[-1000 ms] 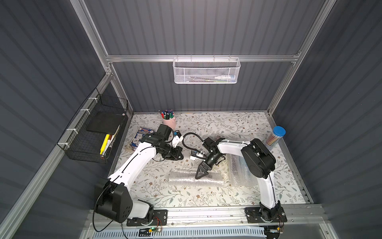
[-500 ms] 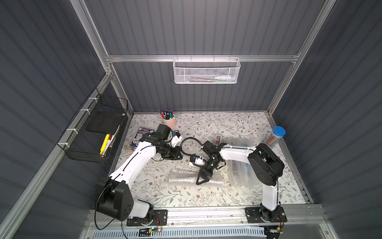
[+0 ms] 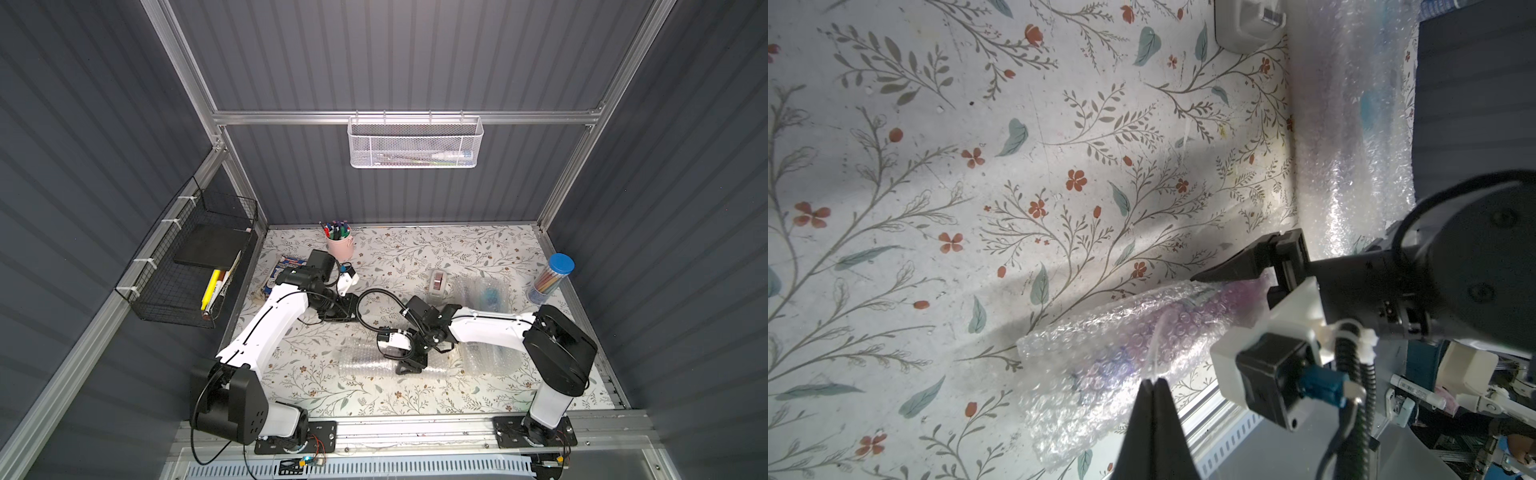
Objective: Wrap wine bottles in bubble wrap
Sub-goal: Adjust the bubble wrap on the bubble wrap, then stick the tape on the bubble wrap.
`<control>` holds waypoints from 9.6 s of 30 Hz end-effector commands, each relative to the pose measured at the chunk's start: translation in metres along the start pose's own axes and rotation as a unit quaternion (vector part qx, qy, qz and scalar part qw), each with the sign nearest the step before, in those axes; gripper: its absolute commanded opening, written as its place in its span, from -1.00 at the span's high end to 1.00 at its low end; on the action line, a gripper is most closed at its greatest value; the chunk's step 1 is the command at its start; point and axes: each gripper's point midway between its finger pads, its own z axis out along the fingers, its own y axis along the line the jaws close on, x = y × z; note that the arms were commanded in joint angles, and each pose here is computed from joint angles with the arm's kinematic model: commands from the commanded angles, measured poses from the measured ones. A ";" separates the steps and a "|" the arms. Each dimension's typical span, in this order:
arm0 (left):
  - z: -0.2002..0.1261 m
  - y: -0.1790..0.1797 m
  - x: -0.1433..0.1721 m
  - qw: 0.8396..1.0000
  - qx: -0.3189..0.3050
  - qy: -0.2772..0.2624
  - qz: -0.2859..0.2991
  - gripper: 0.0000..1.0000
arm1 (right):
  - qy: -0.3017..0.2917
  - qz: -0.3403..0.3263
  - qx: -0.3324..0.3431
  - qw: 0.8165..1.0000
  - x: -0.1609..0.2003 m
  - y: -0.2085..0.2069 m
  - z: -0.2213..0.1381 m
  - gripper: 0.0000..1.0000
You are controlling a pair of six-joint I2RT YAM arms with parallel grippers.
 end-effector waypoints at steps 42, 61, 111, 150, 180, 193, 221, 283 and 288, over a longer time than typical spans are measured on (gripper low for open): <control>0.093 -0.038 0.067 0.973 0.186 0.086 -0.104 1.00 | 0.067 -0.220 0.377 0.897 0.000 -0.012 0.002 -0.17; 0.120 -0.013 0.093 0.973 0.144 0.126 -0.129 1.00 | 0.035 -0.200 0.372 0.906 -0.012 -0.005 -0.007 -0.34; 0.062 -0.057 0.066 0.977 0.180 0.076 -0.091 1.00 | -0.122 0.188 -0.052 0.973 -0.018 -0.010 -0.020 0.72; 0.120 -0.014 0.091 0.973 0.145 0.119 -0.131 1.00 | -0.160 0.172 -0.038 0.971 -0.042 -0.009 -0.043 0.64; 0.114 -0.018 0.095 0.974 0.154 0.115 -0.123 1.00 | -0.135 0.321 -0.093 0.933 -0.039 -0.027 -0.002 0.95; 0.102 -0.027 0.083 0.975 0.155 0.098 -0.124 0.66 | -0.069 0.296 -0.081 0.949 -0.015 -0.010 0.007 0.96; 0.088 -0.045 0.068 0.971 0.191 0.063 -0.130 1.00 | -0.105 0.293 -0.110 0.944 -0.032 -0.004 0.001 0.94; 0.119 -0.011 0.131 0.984 0.032 0.099 -0.141 1.00 | -0.136 0.296 -0.089 0.941 -0.042 -0.020 -0.021 0.89; 0.106 -0.020 0.121 0.987 0.033 0.090 -0.131 1.00 | -0.170 0.290 -0.089 0.938 -0.061 -0.024 -0.044 0.71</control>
